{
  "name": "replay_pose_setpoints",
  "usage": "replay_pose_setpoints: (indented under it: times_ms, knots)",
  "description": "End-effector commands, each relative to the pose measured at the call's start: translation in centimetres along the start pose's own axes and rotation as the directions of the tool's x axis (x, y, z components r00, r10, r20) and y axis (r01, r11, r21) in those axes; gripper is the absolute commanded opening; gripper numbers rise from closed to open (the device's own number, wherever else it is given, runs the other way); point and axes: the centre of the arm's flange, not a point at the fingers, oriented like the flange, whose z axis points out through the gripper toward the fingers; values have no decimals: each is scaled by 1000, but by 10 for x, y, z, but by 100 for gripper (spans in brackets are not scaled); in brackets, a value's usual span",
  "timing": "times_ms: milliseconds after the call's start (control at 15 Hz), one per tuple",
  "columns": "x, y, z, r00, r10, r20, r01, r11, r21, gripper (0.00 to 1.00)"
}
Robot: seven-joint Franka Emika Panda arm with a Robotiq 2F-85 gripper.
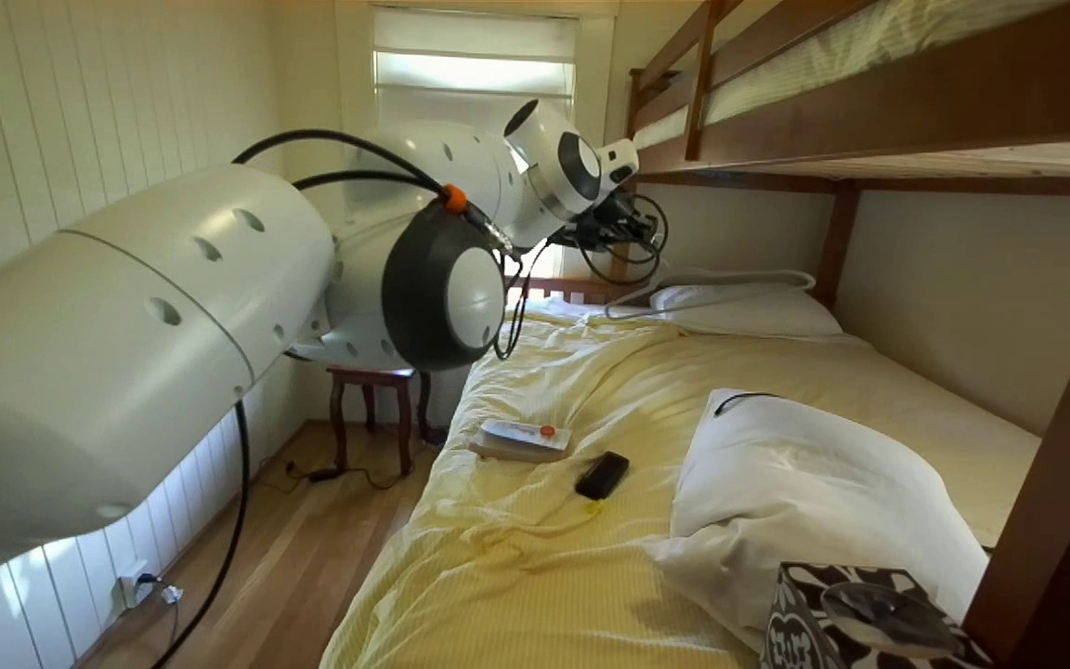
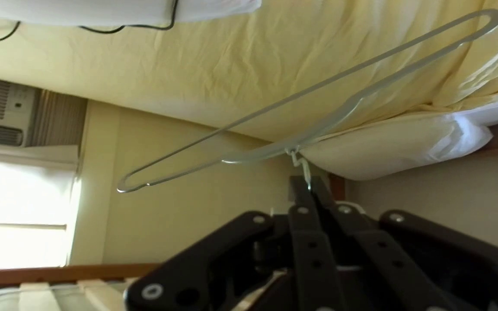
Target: Pick up the hanger and lean it on the pillow
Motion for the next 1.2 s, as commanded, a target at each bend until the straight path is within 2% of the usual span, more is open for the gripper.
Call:
replay_pose_setpoints:
  times_ms: [0,67,200,333,400,467,733,800,1000,1133]
  knots:
    - [6,3,-34,996,-31,-89,15,984,-179,1]
    - [6,0,-39,998,-37,-58,27,987,-157,1]
    - [5,-1,-43,998,9,57,-8,1000,-26,1]
    - [-2,1,-39,990,45,134,-53,997,51,1]
    - [8,-16,-30,997,29,69,-28,1000,-6,1]
    - [7,-16,-29,997,27,78,-27,1000,1,4]
    - [7,-14,-27,997,21,73,-20,1000,-11,1]
    - [13,-13,-23,989,108,98,-97,989,-108,1]
    - [3,-13,-14,957,227,183,-187,959,-211,1]
    - [-11,-16,-12,920,298,253,-231,937,-264,1]
